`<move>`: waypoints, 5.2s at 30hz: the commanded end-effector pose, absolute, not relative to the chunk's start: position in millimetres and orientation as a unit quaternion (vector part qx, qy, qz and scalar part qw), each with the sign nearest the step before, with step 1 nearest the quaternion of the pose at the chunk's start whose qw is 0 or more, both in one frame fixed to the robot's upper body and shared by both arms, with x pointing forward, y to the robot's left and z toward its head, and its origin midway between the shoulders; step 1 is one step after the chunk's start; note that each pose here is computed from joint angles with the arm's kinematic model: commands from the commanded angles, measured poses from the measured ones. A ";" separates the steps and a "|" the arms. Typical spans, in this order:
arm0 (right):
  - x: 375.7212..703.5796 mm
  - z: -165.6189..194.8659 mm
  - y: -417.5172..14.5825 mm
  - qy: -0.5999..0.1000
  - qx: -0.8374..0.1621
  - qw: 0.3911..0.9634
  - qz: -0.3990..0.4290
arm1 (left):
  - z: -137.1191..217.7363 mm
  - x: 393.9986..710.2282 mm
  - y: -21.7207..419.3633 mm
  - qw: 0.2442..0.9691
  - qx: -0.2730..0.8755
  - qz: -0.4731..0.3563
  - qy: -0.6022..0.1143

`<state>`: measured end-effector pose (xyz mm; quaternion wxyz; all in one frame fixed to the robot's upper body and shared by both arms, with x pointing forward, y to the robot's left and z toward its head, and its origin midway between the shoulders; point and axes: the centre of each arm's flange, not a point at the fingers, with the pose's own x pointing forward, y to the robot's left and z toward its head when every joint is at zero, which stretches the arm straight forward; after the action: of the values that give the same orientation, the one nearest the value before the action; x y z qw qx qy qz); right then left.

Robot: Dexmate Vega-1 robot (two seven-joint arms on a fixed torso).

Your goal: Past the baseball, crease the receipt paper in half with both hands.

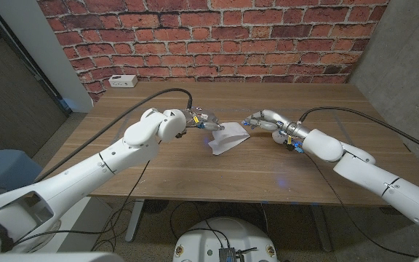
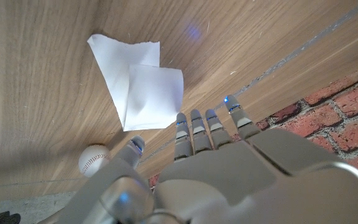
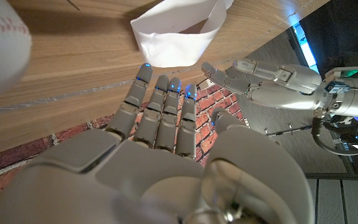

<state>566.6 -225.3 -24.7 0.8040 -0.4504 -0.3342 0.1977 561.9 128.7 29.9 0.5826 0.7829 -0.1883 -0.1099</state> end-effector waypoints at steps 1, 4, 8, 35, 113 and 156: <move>568.1 -24.7 -229.8 -0.335 -0.446 0.808 0.189 | 28.3 580.2 132.8 0.591 0.778 -0.136 -0.163; 569.1 -24.0 -229.6 -0.335 -0.446 0.808 0.189 | 27.2 584.2 131.8 0.594 0.774 -0.152 -0.160; 570.8 -22.0 -230.0 -0.337 -0.444 0.809 0.187 | 26.9 586.7 131.4 0.607 0.756 -0.179 -0.169; 577.7 -13.4 -229.2 -0.340 -0.439 0.811 0.183 | 25.9 584.7 120.1 0.595 0.746 -0.199 -0.224; 632.7 -37.7 -161.6 -0.261 -0.767 0.576 0.108 | 10.9 593.8 100.2 0.566 0.772 -0.238 -0.167; 615.4 -38.4 -205.0 -0.364 -0.707 0.603 0.065 | 17.1 605.1 91.7 0.564 0.771 -0.246 -0.164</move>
<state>606.8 -200.1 -30.0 0.5983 -0.6976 -0.3914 0.0469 603.9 93.0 15.5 0.5650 0.7707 -0.1621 -0.2461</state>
